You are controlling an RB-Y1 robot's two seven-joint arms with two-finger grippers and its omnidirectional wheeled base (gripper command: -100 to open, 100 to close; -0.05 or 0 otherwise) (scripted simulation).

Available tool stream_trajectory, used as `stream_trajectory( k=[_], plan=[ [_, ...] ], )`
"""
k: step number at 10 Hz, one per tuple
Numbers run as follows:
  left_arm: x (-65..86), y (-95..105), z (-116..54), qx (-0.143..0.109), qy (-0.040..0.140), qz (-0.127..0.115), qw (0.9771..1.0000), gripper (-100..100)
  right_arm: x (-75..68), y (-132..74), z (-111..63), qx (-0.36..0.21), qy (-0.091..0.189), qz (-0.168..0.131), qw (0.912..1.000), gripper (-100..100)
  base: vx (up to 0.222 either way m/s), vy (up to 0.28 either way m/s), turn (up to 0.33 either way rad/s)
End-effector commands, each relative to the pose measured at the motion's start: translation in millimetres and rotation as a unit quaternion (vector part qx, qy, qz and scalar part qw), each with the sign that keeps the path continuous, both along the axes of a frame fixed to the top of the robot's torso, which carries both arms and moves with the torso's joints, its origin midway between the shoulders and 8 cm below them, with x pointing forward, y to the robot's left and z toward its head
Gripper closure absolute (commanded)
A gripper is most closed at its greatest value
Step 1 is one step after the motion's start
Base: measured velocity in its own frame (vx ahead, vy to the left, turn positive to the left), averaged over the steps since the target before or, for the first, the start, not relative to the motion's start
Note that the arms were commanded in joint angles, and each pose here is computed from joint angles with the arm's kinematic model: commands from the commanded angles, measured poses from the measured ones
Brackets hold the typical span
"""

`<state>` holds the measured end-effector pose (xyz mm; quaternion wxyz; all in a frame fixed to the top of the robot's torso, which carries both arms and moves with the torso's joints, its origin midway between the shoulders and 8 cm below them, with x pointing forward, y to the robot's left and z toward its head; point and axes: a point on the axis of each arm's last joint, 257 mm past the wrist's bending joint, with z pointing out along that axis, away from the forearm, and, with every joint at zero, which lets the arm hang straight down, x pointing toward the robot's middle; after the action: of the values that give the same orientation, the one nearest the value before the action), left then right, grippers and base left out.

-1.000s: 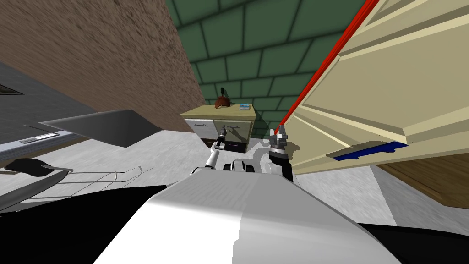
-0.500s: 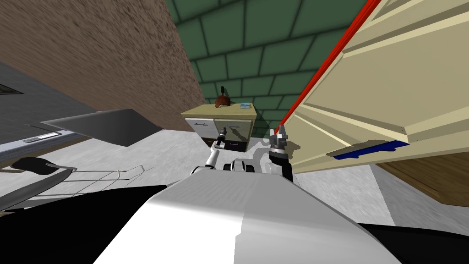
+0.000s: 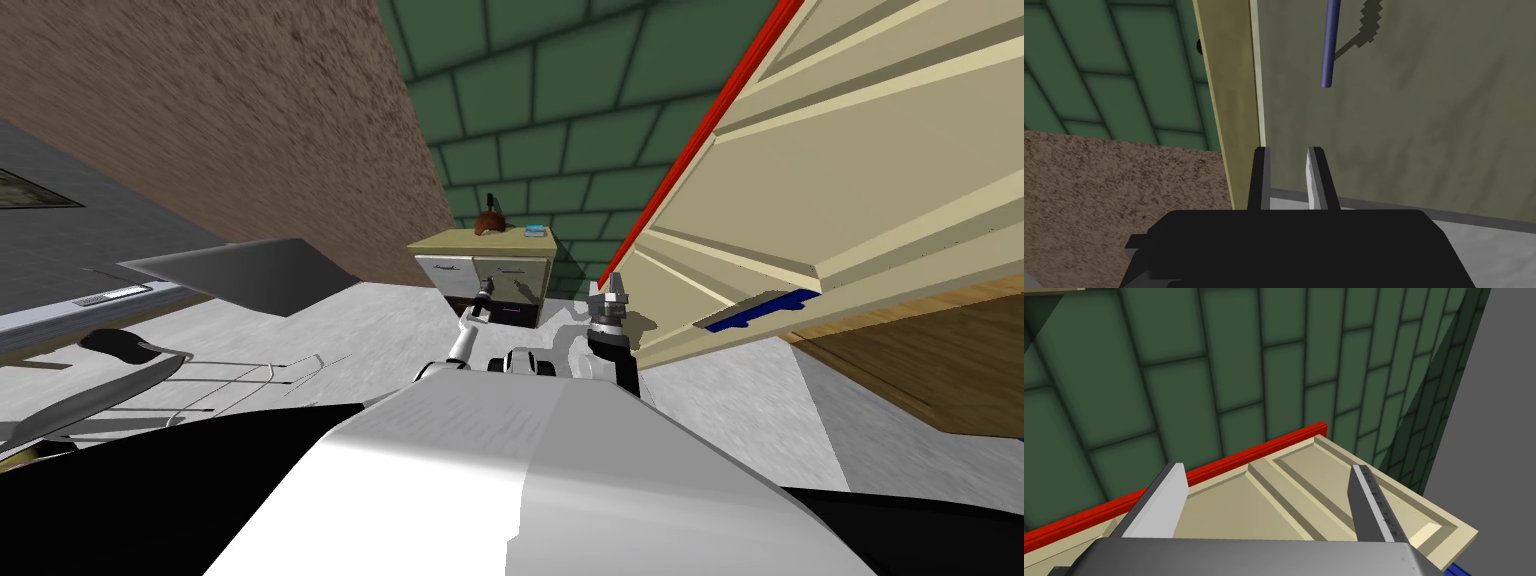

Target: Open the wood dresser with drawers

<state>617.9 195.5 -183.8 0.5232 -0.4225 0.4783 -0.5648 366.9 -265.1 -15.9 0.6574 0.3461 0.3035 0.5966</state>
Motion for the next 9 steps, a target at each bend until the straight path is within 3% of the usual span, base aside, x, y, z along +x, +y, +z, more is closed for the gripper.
stream_trajectory(
  k=[1, 4, 5, 6, 7, 9],
  plan=[
    [0.6, 27.2, 3.6, 0.029, -0.003, 0.009, 0.9995, -100, 0.0, 0.0, 0.0, 0.000, 0.000, 0.000, 1.0000, 0, 0.023, -0.008, 0.000],
    [1.2, 50.5, 4.6, 0.054, -0.003, 0.018, 0.9984, -100, 0.0, 0.0, 0.0, 0.000, 0.000, 0.000, 1.0000, 0, 0.030, -0.011, -0.004],
    [-0.4, 43.9, -0.5, 0.045, -0.001, 0.016, 0.9988, -100, 0.0, 0.0, 0.0, 0.000, 0.000, 0.000, 1.0000, 0, 0.120, -0.068, -0.032],
    [-0.8, 50.9, -1.4, 0.053, -0.001, 0.018, 0.9985, -100, 0.0, 0.0, -0.1, 0.000, 0.000, 0.000, 1.0000, 0, 0.157, -0.103, -0.025],
    [-1.7, 49.0, -3.5, 0.050, 0.000, 0.018, 0.9986, -100, -0.1, 0.0, -0.1, 0.000, 0.000, 0.000, 1.0000, 0, 0.167, -0.119, -0.018],
    [-3.7, 20.3, -8.2, 0.019, 0.002, 0.008, 0.9998, -100, -0.1, 0.0, 0.0, 0.000, 0.000, 0.000, 1.0000, 0, 0.110, -0.055, -0.008]
  ],
)
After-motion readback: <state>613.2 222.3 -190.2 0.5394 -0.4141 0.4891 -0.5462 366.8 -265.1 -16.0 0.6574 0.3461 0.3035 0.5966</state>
